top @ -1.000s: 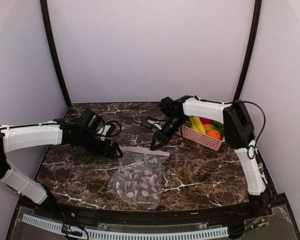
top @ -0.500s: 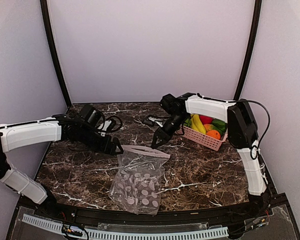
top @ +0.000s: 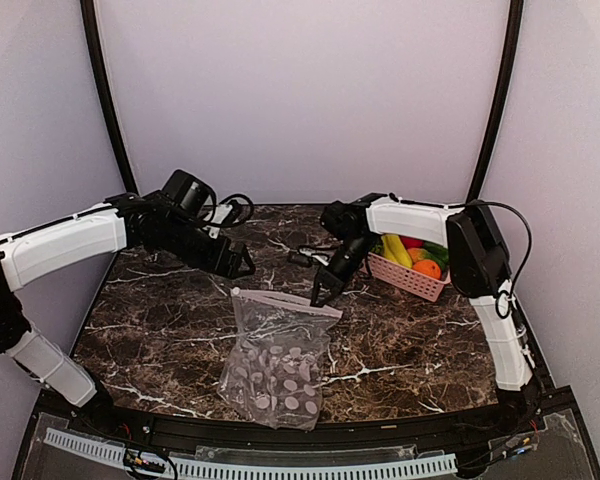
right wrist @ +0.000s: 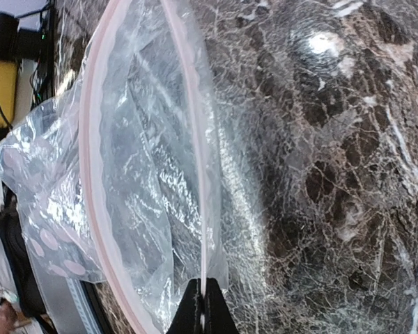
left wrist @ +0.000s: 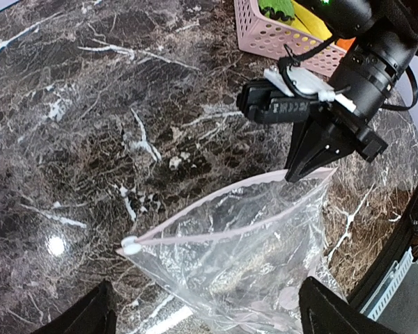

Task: Place the food in the zip-top bag and seal the zipper
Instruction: Pick up the zipper food storage bag from the center of the board, then pass from the right arm to the left

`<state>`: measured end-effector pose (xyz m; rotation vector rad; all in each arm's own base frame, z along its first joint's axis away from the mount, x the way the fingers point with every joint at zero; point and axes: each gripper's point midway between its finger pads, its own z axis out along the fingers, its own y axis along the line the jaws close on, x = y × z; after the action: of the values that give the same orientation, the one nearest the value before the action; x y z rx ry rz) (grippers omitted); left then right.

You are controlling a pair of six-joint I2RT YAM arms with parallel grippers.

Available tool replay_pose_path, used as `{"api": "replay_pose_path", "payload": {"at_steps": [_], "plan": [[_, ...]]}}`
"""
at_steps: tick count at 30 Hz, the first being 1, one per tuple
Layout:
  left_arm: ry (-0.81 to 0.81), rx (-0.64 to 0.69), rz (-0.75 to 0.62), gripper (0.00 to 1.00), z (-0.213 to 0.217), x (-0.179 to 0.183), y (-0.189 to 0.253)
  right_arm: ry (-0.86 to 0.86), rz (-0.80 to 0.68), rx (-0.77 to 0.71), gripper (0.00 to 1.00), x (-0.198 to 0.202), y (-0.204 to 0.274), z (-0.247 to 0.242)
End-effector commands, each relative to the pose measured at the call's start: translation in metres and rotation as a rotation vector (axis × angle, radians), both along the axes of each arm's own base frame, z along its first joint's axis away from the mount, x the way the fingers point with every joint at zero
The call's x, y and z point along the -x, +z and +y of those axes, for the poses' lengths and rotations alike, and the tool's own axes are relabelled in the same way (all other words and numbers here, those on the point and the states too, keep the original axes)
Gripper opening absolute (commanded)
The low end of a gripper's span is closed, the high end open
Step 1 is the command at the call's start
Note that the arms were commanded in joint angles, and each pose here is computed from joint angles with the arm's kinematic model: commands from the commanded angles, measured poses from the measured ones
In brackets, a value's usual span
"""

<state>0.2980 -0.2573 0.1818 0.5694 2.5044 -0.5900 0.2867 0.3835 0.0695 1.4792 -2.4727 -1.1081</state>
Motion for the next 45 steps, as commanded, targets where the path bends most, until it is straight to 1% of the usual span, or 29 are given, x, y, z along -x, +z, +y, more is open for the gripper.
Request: {"api": "replay_pose_path", "payload": {"at_steps": [1, 3, 4, 5, 7, 9, 10, 12, 17, 21, 23, 25, 30, 32, 36, 41, 45], "plan": [[-0.022, -0.060, -0.017, 0.90, 0.005, -0.018, 0.010, 0.014, -0.093, -0.027, 0.00, -0.017, 0.022, 0.006], [-0.041, -0.047, -0.021, 0.89, 0.004, -0.028, 0.021, 0.040, -0.211, -0.035, 0.00, -0.031, 0.041, 0.012], [-0.049, -0.024, -0.039, 0.87, 0.002, -0.035, 0.034, 0.058, -0.272, -0.036, 0.00, -0.036, 0.051, 0.015], [-0.090, -0.017, -0.026, 0.86, -0.002, -0.033, 0.034, 0.082, -0.340, -0.044, 0.00, -0.041, 0.064, 0.018], [-0.137, 0.015, -0.050, 0.85, -0.009, -0.034, 0.049, 0.127, -0.482, -0.052, 0.00, -0.046, 0.083, 0.024], [-0.187, 0.072, -0.060, 0.84, -0.020, -0.032, 0.061, 0.180, -0.569, -0.062, 0.00, -0.042, 0.098, 0.029], [-0.227, 0.121, -0.054, 0.83, -0.028, -0.026, 0.068, 0.199, -0.603, -0.063, 0.00, -0.041, 0.103, 0.031], [-0.266, 0.164, -0.065, 0.84, -0.035, -0.020, 0.077, 0.234, -0.649, -0.069, 0.00, -0.038, 0.112, 0.034], [-0.304, 0.173, -0.112, 0.82, -0.034, -0.010, 0.084, 0.287, -0.689, -0.096, 0.00, -0.024, 0.128, 0.037], [-0.291, 0.146, -0.155, 0.77, -0.026, -0.009, 0.084, 0.326, -0.718, -0.143, 0.00, -0.010, 0.146, 0.041], [-0.326, 0.152, -0.168, 0.74, -0.028, -0.004, 0.088, 0.328, -0.741, -0.163, 0.00, -0.008, 0.156, 0.043], [-0.335, 0.145, -0.165, 0.72, -0.026, -0.001, 0.086, 0.325, -0.757, -0.183, 0.00, -0.006, 0.166, 0.045], [-0.340, 0.140, -0.179, 0.72, -0.021, 0.006, 0.085, 0.318, -0.778, -0.211, 0.00, -0.003, 0.182, 0.044], [-0.342, 0.134, -0.183, 0.69, -0.021, 0.006, 0.083, 0.318, -0.783, -0.214, 0.00, -0.002, 0.186, 0.044], [-0.366, 0.123, -0.189, 0.60, -0.029, 0.004, 0.085, 0.323, -0.792, -0.221, 0.00, 0.002, 0.191, 0.045], [-0.411, 0.102, -0.180, 0.57, -0.042, 0.005, 0.083, 0.315, -0.806, -0.232, 0.00, 0.004, 0.199, 0.047], [-0.422, 0.070, -0.182, 0.50, -0.046, 0.003, 0.076, 0.310, -0.807, -0.259, 0.00, 0.007, 0.207, 0.048]]}}
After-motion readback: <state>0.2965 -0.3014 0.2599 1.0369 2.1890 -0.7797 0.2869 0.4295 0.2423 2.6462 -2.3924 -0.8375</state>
